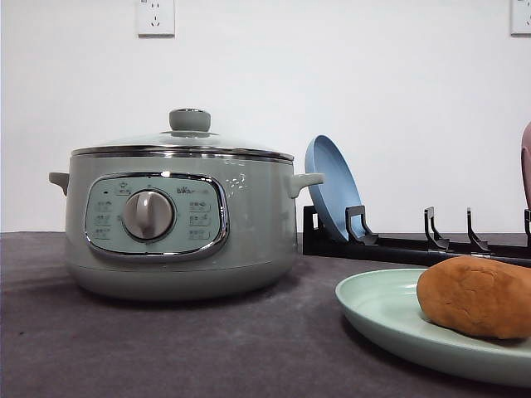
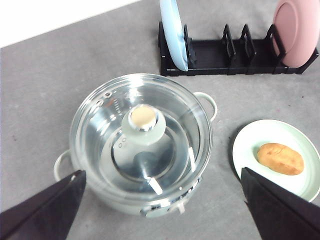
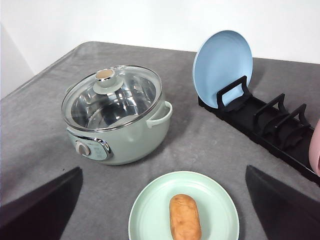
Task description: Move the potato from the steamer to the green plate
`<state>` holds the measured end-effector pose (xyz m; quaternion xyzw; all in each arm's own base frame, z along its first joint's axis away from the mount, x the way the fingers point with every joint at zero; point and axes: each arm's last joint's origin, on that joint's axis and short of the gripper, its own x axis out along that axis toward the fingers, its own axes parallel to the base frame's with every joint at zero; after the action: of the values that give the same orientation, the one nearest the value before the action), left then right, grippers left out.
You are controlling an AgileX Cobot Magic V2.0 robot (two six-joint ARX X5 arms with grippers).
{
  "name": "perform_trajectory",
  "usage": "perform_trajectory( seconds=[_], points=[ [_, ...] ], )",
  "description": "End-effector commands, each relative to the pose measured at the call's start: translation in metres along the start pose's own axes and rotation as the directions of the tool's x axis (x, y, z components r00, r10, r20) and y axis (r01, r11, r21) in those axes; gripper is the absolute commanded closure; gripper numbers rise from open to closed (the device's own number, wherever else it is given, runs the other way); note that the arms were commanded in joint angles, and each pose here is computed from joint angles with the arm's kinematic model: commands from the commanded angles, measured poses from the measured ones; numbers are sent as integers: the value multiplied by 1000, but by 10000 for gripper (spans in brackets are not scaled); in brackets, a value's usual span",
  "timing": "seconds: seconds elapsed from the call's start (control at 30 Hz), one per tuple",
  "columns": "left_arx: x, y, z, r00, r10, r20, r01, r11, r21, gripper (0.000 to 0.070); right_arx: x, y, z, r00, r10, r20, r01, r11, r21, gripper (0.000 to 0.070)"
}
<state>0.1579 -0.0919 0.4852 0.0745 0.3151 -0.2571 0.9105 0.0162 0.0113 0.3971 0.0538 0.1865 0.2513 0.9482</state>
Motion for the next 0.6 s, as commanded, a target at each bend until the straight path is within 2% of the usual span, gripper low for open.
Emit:
perform_trajectory(
  seconds=[0.0,0.23,0.33,0.43,0.57],
  points=[
    [-7,-1,-13,999,-6,32,6,1000,21,63,-2,1,3,1000,5,16,-5,1000,-4,40],
    [-26,-1,-89,977,-9,212,8,1000,6,63,-2,0,4,999,-27,24,28,1000,-9,40],
    [-26,0,-118,959,-10,282,42,993,-107,63,-1,0,5,998,-41,43,42,999,-22,40],
    [-29,0,-138,939,-12,343,74,983,-169,63,0,0,7,998,-39,52,40,999,-24,40],
    [-31,0,-150,932,-11,361,80,981,-176,63,0,0,7,998,-38,51,40,998,-42,40]
  ],
)
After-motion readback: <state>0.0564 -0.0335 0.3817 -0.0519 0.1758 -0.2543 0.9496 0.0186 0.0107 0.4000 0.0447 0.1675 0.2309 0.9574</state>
